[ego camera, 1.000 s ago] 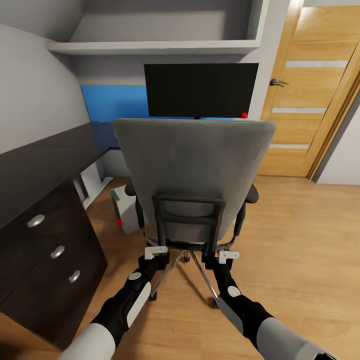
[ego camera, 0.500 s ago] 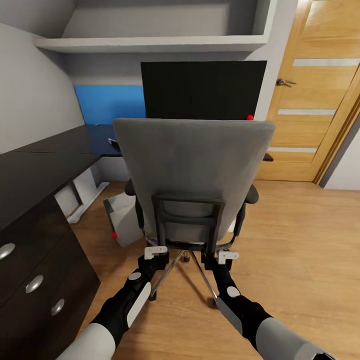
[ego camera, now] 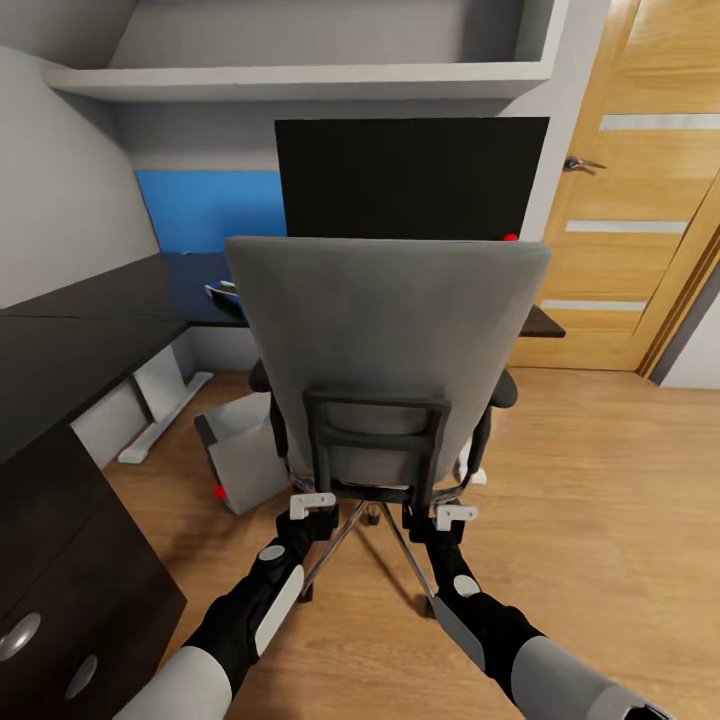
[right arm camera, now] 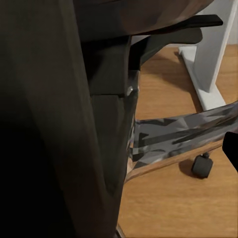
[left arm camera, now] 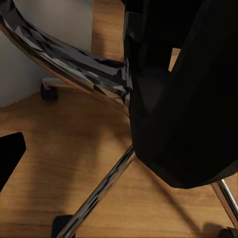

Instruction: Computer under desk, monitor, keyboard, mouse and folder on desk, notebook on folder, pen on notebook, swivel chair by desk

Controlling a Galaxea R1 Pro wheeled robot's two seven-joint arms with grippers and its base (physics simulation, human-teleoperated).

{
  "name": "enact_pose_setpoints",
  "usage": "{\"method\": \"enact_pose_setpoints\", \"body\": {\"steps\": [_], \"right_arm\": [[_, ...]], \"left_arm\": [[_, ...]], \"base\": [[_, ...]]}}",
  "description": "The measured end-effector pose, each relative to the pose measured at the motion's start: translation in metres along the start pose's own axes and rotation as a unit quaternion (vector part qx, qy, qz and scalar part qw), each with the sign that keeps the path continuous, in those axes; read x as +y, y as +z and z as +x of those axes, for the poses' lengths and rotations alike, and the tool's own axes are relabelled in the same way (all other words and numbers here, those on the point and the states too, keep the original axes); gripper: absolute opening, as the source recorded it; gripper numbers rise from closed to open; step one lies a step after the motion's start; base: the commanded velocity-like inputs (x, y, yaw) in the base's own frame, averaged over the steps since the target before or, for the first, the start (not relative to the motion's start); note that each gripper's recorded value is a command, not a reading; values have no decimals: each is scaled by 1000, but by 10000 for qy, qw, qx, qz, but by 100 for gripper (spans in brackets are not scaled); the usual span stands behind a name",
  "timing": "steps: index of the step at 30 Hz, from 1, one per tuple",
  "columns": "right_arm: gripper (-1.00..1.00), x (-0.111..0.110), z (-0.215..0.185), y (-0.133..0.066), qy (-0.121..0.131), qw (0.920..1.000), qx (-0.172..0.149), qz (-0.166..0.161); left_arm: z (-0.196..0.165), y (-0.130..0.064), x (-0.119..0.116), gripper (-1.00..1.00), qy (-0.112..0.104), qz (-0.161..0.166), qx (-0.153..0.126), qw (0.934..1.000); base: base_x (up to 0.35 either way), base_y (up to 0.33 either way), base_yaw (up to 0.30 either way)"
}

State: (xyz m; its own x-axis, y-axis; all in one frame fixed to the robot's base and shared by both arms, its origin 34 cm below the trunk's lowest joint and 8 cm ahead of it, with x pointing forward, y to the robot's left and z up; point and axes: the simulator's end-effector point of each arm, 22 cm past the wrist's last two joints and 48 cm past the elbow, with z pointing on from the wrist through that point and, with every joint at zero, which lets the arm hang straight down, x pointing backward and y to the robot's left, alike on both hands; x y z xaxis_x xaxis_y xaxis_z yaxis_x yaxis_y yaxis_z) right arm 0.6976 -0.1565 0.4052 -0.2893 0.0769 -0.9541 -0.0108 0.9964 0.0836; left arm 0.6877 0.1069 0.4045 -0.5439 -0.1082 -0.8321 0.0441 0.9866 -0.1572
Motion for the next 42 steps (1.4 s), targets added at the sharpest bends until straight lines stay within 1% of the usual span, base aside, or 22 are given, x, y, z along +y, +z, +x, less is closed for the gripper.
{"method": "enact_pose_setpoints", "body": {"steps": [3,5,11,16,19,23,31,37,38,40,42], "right_arm": [[100,1,1,0,-16,10000,7,-24],[100,3,1,0,-16,10000,15,-36],[100,2,2,0,-27,10000,21,-33],[100,2,6,-1,-60,10000,64,-28],[100,1,7,-1,-80,9999,78,-22],[100,1,8,-2,-82,9999,88,-22],[100,-1,9,-2,-95,9999,93,-17],[100,-2,9,-2,-81,9999,88,-5],[100,-3,9,-2,-83,9999,86,1],[100,-3,8,-1,-95,9999,68,-7],[100,-2,6,-1,-96,9999,60,-12]], "left_arm": [[0,0,1,100,-10,-17,-2,10000],[0,1,3,100,-68,8,3,10000],[-1,1,4,100,-84,15,1,10000],[-1,1,4,100,-72,-19,1,10000],[0,0,4,100,-26,-60,-1,10000],[-1,0,4,100,-25,-72,-9,10000],[0,0,2,100,16,-61,-9,10000],[0,0,2,100,1,-40,1,10000],[1,1,1,100,-25,23,-41,10000],[0,0,1,100,58,-27,-206,9998],[-3,0,1,100,58,-17,-330,9994]], "base": [[-73,-2,0],[-275,-74,0],[-317,-99,0],[-321,-104,0],[-94,-30,0],[66,-5,0],[285,0,0],[48,0,0],[3,0,0],[2,0,0],[1,0,0]]}}
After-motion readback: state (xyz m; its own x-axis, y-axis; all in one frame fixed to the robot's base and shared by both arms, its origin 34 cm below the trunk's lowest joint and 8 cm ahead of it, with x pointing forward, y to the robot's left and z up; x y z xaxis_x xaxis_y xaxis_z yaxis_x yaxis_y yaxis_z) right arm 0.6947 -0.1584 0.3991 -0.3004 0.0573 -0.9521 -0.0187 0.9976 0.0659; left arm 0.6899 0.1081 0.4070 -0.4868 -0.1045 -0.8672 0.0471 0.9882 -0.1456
